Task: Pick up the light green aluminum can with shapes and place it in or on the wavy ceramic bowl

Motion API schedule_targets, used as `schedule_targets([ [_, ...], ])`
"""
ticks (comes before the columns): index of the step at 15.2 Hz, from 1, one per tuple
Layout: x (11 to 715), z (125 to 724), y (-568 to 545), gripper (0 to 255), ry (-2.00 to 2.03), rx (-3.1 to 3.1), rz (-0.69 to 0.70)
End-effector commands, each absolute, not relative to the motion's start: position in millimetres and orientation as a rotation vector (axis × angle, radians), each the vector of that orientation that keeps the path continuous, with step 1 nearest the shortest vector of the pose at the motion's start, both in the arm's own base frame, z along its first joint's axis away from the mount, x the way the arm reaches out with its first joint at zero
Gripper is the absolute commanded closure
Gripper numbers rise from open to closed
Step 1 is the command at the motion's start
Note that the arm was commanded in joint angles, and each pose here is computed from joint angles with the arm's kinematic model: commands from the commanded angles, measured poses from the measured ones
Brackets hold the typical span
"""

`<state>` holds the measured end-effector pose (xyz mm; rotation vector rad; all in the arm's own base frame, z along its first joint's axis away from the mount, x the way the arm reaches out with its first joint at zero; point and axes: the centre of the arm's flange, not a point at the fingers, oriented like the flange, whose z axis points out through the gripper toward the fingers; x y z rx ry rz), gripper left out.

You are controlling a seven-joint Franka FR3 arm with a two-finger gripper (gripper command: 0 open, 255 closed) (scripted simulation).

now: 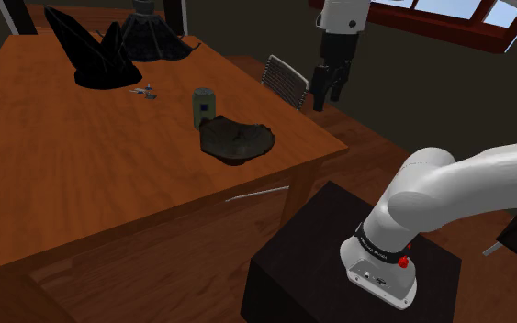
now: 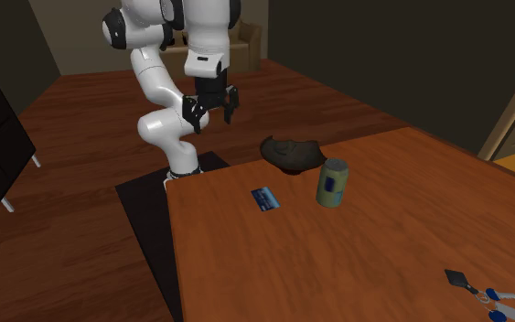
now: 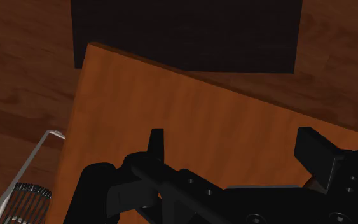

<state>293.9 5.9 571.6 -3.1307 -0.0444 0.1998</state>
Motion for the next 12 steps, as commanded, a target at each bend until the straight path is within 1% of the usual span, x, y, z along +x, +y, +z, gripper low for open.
schedule_targets([
  [1, 294, 572, 6, 0, -0.044, -3.131, 0.2],
  [12, 410, 557, 79, 0, 0.011, -3.137, 0.113],
])
